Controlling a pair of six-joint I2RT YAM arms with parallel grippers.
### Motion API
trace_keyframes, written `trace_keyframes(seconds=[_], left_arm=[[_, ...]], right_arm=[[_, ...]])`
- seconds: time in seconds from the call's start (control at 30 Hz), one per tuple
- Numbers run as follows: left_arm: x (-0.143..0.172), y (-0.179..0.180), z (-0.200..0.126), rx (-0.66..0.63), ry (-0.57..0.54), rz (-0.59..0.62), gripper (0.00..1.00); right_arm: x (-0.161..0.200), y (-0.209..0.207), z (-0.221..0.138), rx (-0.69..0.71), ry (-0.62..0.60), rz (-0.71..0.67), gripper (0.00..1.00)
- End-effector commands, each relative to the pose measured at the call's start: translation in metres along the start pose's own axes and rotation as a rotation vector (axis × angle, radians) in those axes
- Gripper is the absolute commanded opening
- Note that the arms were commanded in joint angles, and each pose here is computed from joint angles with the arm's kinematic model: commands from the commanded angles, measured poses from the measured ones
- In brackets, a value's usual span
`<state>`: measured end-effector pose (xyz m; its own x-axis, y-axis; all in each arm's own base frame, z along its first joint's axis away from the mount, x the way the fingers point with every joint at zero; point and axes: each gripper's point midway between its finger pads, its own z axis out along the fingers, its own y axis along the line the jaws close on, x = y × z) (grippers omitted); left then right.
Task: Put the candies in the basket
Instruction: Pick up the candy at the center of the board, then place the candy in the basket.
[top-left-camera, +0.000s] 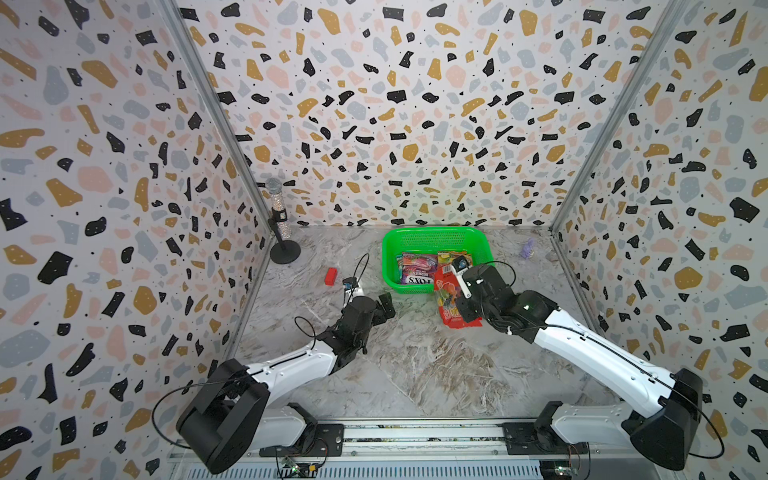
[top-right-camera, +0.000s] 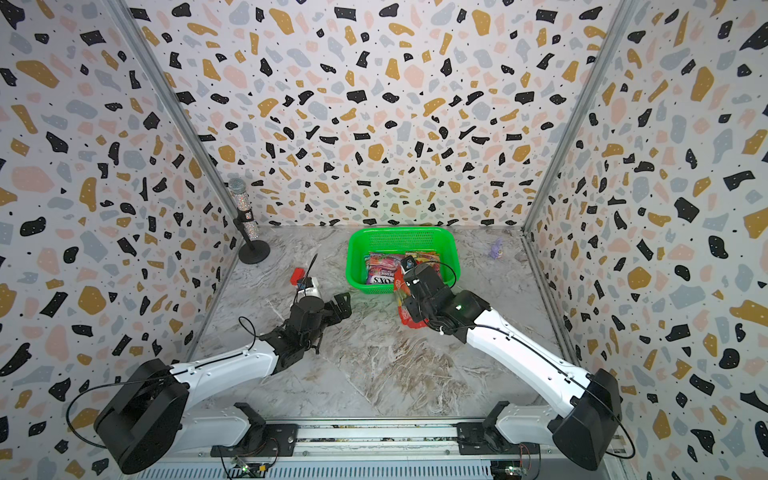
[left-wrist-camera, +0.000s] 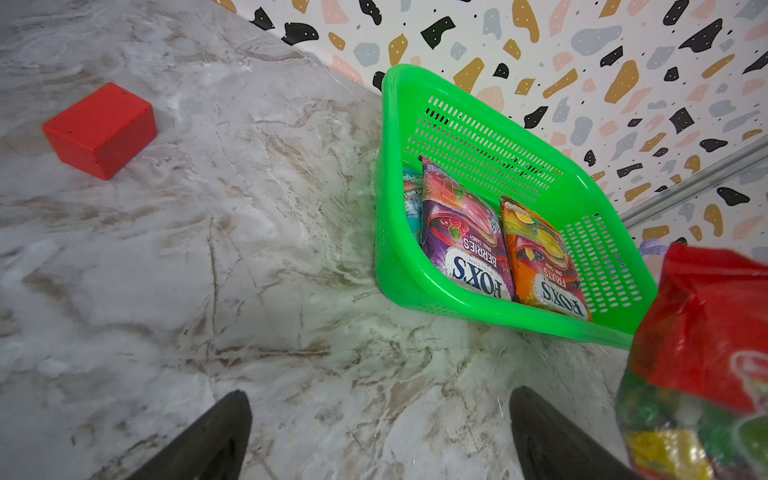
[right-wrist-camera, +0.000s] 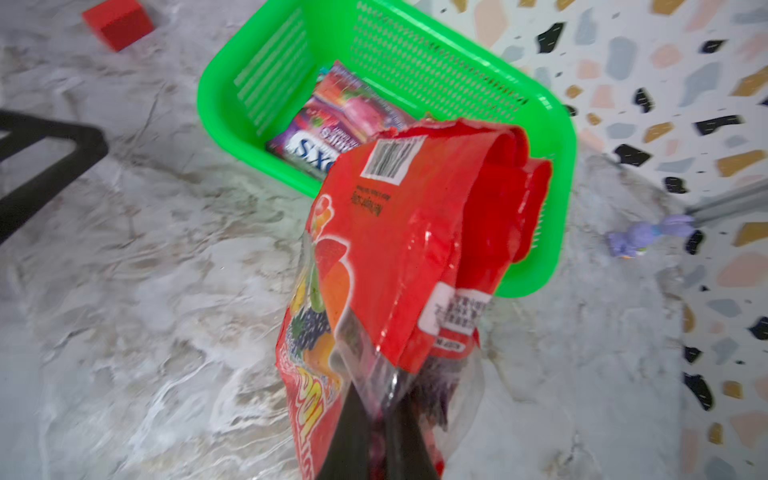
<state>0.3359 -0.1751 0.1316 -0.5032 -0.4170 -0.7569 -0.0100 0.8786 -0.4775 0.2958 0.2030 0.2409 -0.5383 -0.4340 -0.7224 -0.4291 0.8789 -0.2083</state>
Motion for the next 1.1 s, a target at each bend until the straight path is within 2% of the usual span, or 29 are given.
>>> trace_keyframes(seconds=[0.0, 0.13, 0.27, 0.47, 0.67, 0.8, 0.97, 1.07], left_arm=[[-0.006, -0.005, 0.000, 0.024, -0.027, -0.018, 1.00], [-0.007, -0.006, 0.000, 0.028, -0.029, -0.020, 1.00], [-0.008, -0.006, -0.002, 0.030, -0.031, -0.027, 1.00], [-0.011, 0.003, -0.007, 0.004, -0.061, -0.061, 1.00], [-0.018, 0.045, -0.022, -0.154, -0.173, -0.170, 1.00], [-0.022, 0.053, -0.028, -0.173, -0.211, -0.200, 1.00], [-0.022, 0.051, -0.027, -0.170, -0.206, -0.197, 1.00], [-0.022, 0.049, -0.027, -0.164, -0.202, -0.197, 1.00]], right_arm=[[-0.042, -0.037, -0.024, 0.145, -0.104, 0.018, 0.00], [-0.068, -0.060, -0.032, 0.236, -0.131, 0.014, 0.00], [-0.092, -0.083, -0.034, 0.272, -0.153, 0.073, 0.00], [-0.133, -0.071, -0.011, 0.174, -0.171, 0.130, 0.00], [-0.165, -0.049, 0.035, 0.106, -0.114, 0.134, 0.00], [-0.186, -0.038, 0.057, 0.040, -0.097, 0.178, 0.00], [-0.198, -0.012, 0.082, -0.100, -0.090, 0.256, 0.00], [-0.192, -0.001, 0.107, -0.178, -0.054, 0.299, 0.00]])
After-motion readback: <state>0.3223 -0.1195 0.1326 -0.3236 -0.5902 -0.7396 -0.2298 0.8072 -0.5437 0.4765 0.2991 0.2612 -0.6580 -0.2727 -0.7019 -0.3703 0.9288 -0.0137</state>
